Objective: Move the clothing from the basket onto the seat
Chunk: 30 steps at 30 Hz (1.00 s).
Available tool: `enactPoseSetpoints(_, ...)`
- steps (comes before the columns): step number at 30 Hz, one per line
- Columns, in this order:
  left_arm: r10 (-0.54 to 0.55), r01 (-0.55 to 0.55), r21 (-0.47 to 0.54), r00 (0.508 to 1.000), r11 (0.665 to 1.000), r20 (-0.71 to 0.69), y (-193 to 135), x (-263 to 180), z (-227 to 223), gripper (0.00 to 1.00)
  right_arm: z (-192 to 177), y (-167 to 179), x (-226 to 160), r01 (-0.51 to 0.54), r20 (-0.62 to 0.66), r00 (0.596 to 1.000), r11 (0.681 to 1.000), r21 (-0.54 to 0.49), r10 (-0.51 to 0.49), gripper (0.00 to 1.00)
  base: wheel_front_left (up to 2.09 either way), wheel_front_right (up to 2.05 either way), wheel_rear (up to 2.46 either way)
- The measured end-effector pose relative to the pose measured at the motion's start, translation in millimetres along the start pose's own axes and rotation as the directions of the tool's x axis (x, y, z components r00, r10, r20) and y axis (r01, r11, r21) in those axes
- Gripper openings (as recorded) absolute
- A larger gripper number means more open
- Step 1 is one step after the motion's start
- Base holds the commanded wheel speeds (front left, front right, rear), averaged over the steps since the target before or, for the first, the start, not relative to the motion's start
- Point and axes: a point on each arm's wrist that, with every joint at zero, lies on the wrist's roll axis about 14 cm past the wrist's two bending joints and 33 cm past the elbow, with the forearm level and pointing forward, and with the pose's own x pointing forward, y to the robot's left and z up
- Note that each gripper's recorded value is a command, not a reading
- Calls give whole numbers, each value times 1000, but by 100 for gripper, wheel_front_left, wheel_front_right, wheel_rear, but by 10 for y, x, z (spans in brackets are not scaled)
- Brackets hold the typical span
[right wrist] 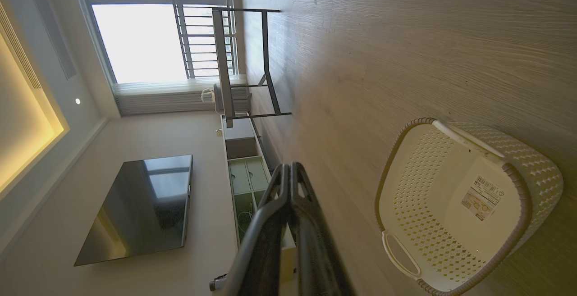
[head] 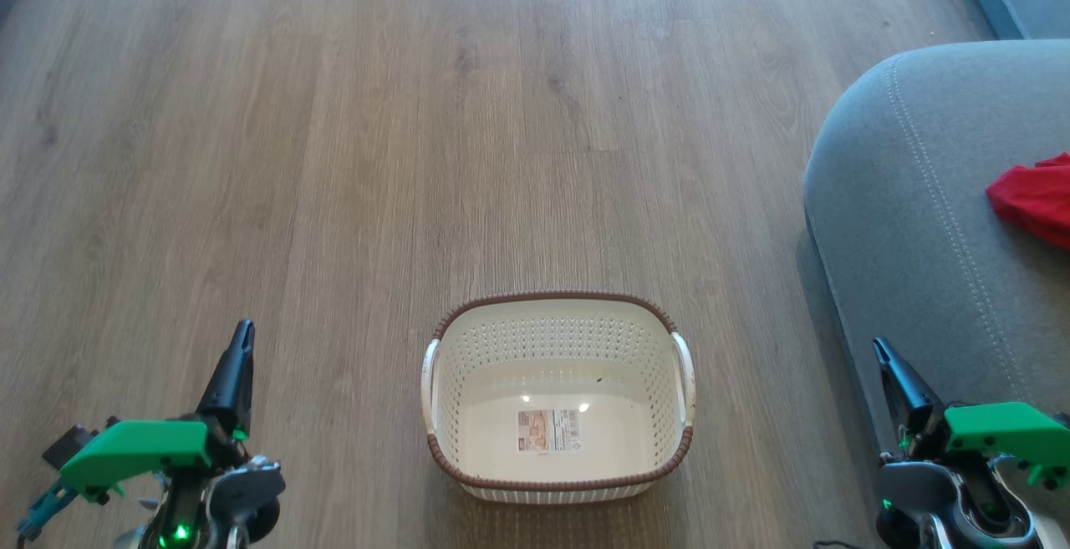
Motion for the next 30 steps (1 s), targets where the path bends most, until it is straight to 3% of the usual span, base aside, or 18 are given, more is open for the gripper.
enactPoseSetpoints(30, 0, 0, 0, 1000, 1000, 0, -1, 0, 0, 0, -22, -3, -1, 0, -6, 1000, 1000, 7, 0, 0, 0, 0, 0)
